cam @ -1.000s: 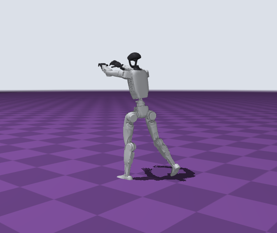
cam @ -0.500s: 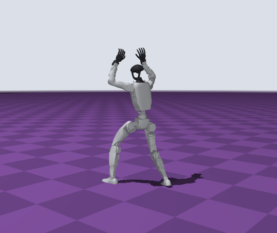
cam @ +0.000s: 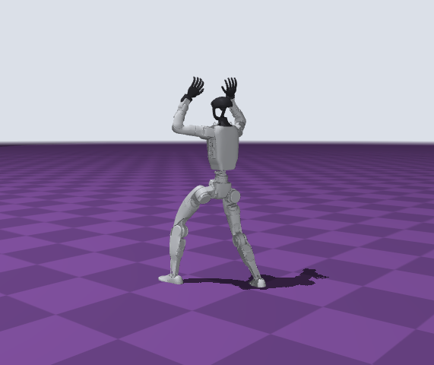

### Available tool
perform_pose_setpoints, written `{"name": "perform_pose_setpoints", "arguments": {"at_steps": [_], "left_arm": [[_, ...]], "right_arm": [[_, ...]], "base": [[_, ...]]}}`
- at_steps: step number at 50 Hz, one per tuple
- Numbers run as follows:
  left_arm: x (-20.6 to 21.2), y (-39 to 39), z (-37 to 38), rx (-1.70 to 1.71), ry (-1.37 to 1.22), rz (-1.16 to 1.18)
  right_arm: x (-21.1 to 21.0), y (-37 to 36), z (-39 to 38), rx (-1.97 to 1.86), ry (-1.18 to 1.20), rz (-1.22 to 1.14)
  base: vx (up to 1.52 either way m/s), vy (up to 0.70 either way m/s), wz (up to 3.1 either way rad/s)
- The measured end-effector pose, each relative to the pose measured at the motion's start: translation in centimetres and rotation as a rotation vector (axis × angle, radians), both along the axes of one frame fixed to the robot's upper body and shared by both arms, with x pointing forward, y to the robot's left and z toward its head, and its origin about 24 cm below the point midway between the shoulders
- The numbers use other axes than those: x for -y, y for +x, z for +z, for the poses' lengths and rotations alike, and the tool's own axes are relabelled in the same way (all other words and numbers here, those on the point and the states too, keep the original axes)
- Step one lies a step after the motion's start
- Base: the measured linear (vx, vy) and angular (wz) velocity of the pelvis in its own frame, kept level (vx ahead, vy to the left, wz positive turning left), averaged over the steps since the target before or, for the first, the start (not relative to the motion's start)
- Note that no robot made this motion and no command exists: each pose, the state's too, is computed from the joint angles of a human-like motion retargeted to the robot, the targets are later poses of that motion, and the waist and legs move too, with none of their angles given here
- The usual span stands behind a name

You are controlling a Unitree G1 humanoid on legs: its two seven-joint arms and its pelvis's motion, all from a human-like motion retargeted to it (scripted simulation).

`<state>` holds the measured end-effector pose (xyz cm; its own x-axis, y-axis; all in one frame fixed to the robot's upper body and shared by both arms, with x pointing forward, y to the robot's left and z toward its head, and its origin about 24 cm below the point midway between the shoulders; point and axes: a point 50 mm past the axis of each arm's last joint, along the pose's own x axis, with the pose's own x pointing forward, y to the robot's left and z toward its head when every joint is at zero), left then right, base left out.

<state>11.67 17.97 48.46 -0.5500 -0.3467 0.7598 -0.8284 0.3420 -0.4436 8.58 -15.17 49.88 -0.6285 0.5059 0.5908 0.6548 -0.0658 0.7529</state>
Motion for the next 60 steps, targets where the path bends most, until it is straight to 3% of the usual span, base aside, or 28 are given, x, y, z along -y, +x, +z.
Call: {"name": "perform_pose_setpoints", "arguments": {"at_steps": [10, 23, 30, 35, 39, 42, 47, 50, 55, 60], "left_arm": [[0.2, -1.8, -2.4, 0.066, 0.019, -0.135], [2.4, -5.3, -1.8, 0.218, 0.184, -0.052], [4.4, -6.1, 4.6, 0.316, 0.104, 0.216], [8.4, -8.0, 11.2, 0.4, 0.041, 0.314], [9.3, -7.2, 14.5, 0.257, -0.034, 0.192], [8.3, -4.4, 16.3, 0.002, -0.123, 0.041], [9.3, 7.3, 14.7, -0.738, -0.148, 0.178], [9.0, 15.9, 9.3, -1.09, -0.084, 0.309], [6.7, 20.8, 4.5, -1.069, -0.015, 0.585], [5.7, 21.3, 3.4, -0.909, 0.004, 0.601]], "right_arm": [[0.0, -1.3, -2.2, 0.05, -0.052, 0.009], [-1.0, -3.3, -1.3, 0.108, -0.039, -0.045], [-3.2, -3.2, 4.7, 0.02, 0.006, -0.091], [-4.1, -4.8, 10.4, 0.084, 0.068, -0.062], [-4.6, -3.5, 13.3, -0.04, 0.093, 0.096], [-4.3, 0.9, 15.0, -0.375, 0.192, 0.197], [-1.2, 15.4, 10.9, -1.325, 0.454, 0.07], [-0.4, 22.4, 5.0, -1.61, 0.469, -0.131], [0.1, 25.2, 1.7, -1.642, 0.424, -0.221], [2.0, 25.0, 1.7, -1.535, 0.458, -0.22]], "base": [[0.12, 0.07, 0.05], [0.39, 0.25, -0.4], [0.3, 0.26, 0.17], [0.23, 0.2, 0.27], [0.28, 0.14, 0.33], [0.31, 0.07, 0.77], [0.28, -0.06, 0.96], [0.19, -0.01, 0.76], [0.13, -0.06, 0.8], [0.08, -0.09, 0.41]]}}
